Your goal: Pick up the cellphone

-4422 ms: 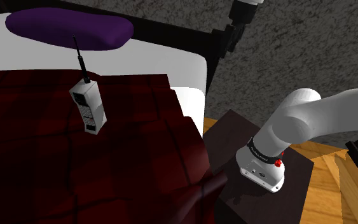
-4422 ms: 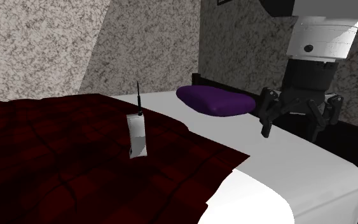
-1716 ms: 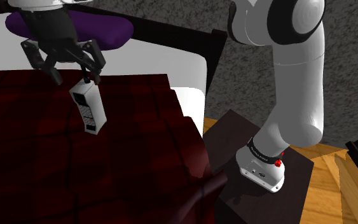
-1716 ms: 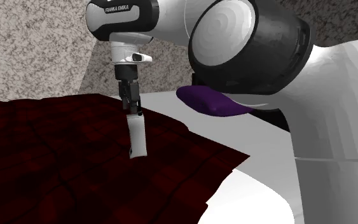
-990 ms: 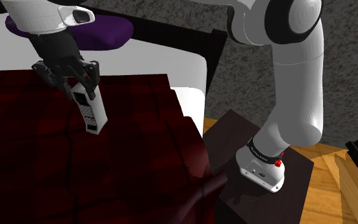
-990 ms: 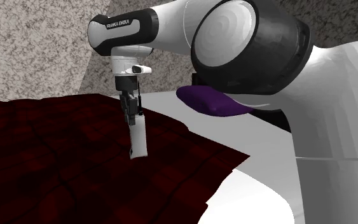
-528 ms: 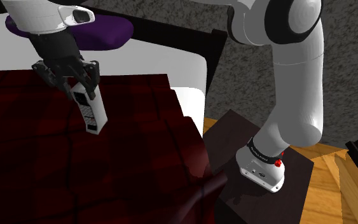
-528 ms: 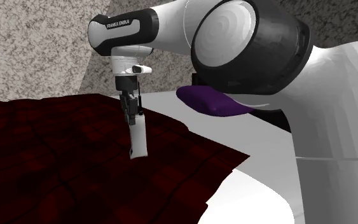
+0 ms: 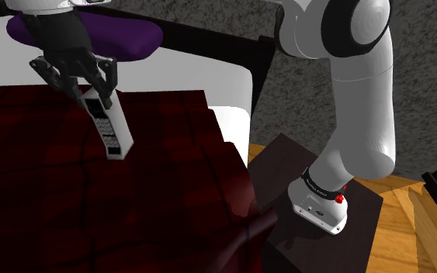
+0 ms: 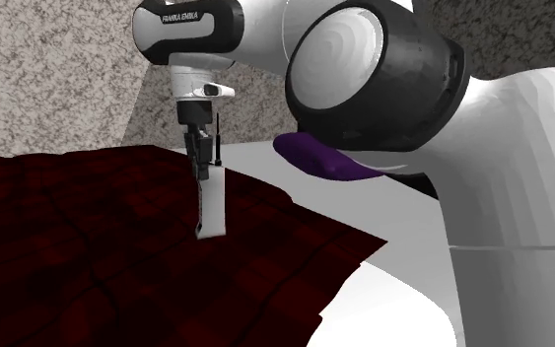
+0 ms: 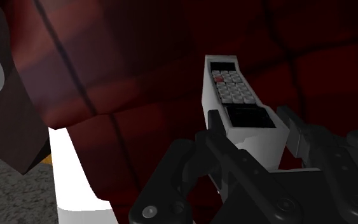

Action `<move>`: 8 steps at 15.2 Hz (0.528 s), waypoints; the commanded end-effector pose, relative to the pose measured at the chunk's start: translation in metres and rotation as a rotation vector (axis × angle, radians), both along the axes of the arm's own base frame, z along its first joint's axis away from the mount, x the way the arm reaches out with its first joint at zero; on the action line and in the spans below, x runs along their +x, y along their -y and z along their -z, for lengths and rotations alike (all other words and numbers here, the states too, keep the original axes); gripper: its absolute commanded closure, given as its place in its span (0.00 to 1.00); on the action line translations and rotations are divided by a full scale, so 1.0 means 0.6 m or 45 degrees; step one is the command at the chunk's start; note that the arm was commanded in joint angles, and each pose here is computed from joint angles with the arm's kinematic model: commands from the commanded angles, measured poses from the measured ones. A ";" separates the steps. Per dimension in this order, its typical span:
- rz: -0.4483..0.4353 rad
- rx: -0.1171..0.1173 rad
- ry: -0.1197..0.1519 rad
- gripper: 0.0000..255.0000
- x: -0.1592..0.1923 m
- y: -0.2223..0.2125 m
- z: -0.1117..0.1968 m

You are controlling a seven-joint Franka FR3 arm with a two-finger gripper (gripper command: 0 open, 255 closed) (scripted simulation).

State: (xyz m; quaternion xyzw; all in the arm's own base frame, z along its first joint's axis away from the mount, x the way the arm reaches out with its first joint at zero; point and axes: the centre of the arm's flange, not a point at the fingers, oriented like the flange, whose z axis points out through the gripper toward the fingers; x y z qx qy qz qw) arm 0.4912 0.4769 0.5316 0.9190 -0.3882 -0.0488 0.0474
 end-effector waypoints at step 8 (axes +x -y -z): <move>0.000 0.000 0.000 1.00 0.000 -0.001 -0.072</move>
